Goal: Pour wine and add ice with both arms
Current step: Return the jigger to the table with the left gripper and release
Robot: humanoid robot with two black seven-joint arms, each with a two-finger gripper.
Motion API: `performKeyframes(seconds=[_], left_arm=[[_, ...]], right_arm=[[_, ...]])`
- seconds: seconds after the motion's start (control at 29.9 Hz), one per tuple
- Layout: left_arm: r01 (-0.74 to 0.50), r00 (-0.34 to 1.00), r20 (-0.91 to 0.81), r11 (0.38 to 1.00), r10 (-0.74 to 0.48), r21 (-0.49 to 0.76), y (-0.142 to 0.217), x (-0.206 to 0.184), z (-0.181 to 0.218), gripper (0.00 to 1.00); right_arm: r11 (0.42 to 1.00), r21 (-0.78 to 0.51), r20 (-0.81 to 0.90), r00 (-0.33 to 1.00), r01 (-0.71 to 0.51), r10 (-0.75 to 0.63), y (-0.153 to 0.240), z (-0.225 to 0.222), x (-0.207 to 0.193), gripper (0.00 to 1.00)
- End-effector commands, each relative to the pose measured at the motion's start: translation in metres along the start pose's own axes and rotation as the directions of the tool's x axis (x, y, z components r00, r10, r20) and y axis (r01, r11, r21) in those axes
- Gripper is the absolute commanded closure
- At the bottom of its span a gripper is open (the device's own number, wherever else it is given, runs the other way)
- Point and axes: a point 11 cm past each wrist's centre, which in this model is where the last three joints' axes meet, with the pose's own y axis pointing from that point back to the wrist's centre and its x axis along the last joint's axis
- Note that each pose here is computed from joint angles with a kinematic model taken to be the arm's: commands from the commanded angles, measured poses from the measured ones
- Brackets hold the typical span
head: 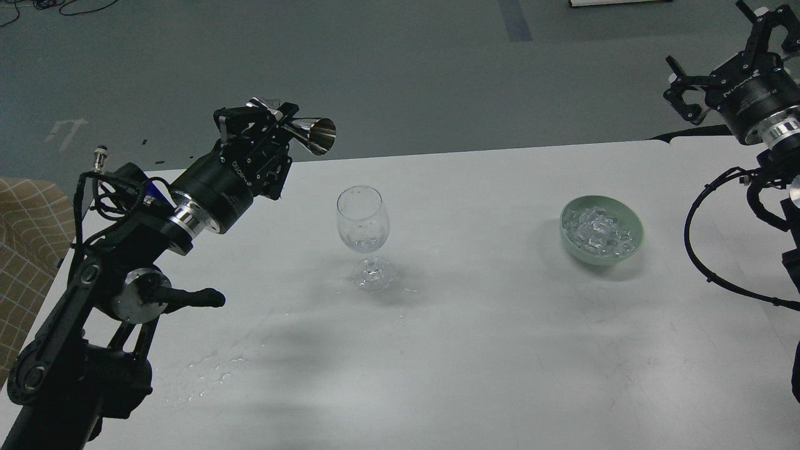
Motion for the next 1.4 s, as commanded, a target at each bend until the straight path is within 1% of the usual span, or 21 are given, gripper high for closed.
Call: performKeyframes(seconds=[0.0, 0.03, 0.07, 0.1, 0.13, 0.2, 0.23, 0.3, 0.37, 0.43, 0.6, 0.84, 1.04, 1.17, 1.24, 1.37], left_arm=[[-0.048, 0.989, -0.143, 0.998, 0.041, -0.046, 0.005, 0.011, 0.009, 1.0], [-0.054, 0.983, -0.176, 0.997, 0.043, -0.058, 0.006, 0.013, 0.011, 1.0], [-0.083, 0.961, -0.271, 0.993, 0.057, -0.083, 0.011, 0.023, 0.014, 1.0], [-0.128, 0.918, -0.388, 0.987, 0.08, -0.099, 0.018, 0.036, 0.013, 1.0], [-0.149, 0.892, -0.442, 0.983, 0.09, -0.102, 0.022, 0.043, 0.012, 1.0], [-0.226, 0.797, -0.59, 0.97, 0.128, -0.094, 0.038, 0.072, -0.002, 1.0], [-0.226, 0.797, -0.59, 0.97, 0.128, -0.094, 0.038, 0.072, -0.002, 1.0], [-0.312, 0.72, -0.67, 0.947, 0.181, -0.079, 0.053, 0.102, -0.015, 1.0], [-0.369, 0.673, -0.709, 0.927, 0.213, -0.072, 0.063, 0.122, -0.023, 1.0], [-0.411, 0.614, -0.758, 0.909, 0.22, -0.07, 0.074, 0.137, -0.03, 1.0], [-0.477, 0.503, -0.829, 0.879, 0.245, -0.029, 0.085, 0.155, -0.055, 1.0], [-0.56, 0.37, -0.869, 0.825, 0.328, 0.073, 0.099, 0.165, -0.11, 1.0], [-0.565, 0.349, -0.886, 0.823, 0.306, 0.062, 0.098, 0.173, -0.125, 1.0], [-0.581, 0.316, -0.891, 0.809, 0.326, 0.09, 0.099, 0.178, -0.135, 1.0], [-0.583, 0.307, -0.898, 0.808, 0.314, 0.084, 0.099, 0.178, -0.134, 1.0], [-0.591, 0.295, -0.904, 0.802, 0.309, 0.081, 0.097, 0.18, -0.131, 0.99]], right_arm=[[1.0, -0.002, -0.001, 1.0, -0.003, 0.003, 0.0, 0.001, 0.001, 0.0], [1.0, -0.002, -0.001, 1.0, -0.002, 0.002, 0.0, 0.001, 0.001, 0.0], [1.0, -0.003, -0.001, 1.0, -0.003, 0.003, 0.001, 0.001, 0.001, 0.0], [1.0, -0.004, -0.002, 1.0, -0.006, 0.006, 0.001, 0.001, 0.002, 0.0], [1.0, -0.004, -0.002, 1.0, -0.006, 0.006, 0.001, 0.001, 0.002, 0.0], [1.0, -0.007, -0.001, 1.0, -0.013, 0.013, 0.002, 0.003, 0.004, 0.0], [1.0, -0.007, -0.001, 1.0, -0.013, 0.013, 0.002, 0.003, 0.004, 0.0], [1.0, -0.012, -0.002, 1.0, -0.017, 0.017, 0.004, 0.005, 0.005, 0.0], [0.999, -0.02, -0.001, 1.0, -0.025, 0.025, 0.007, 0.009, 0.008, 0.0], [0.999, -0.022, -0.003, 1.0, -0.028, 0.028, 0.008, 0.009, 0.01, 0.0], [0.999, -0.034, -0.012, 0.999, -0.031, 0.031, 0.008, 0.012, 0.01, 0.0], [0.998, -0.048, -0.026, 0.999, -0.031, 0.03, 0.007, 0.015, 0.009, 0.0], [0.998, -0.055, -0.046, 0.998, -0.034, 0.031, 0.006, 0.013, 0.009, 0.0], [0.998, -0.055, -0.06, 0.997, -0.043, 0.04, 0.009, 0.007, 0.013, 0.0], [0.997, -0.043, -0.091, 0.994, -0.061, 0.057, 0.015, -0.008, 0.021, 0.0], [0.997, -0.047, -0.084, 0.995, -0.056, 0.052, 0.014, -0.003, 0.019, 0.0]])
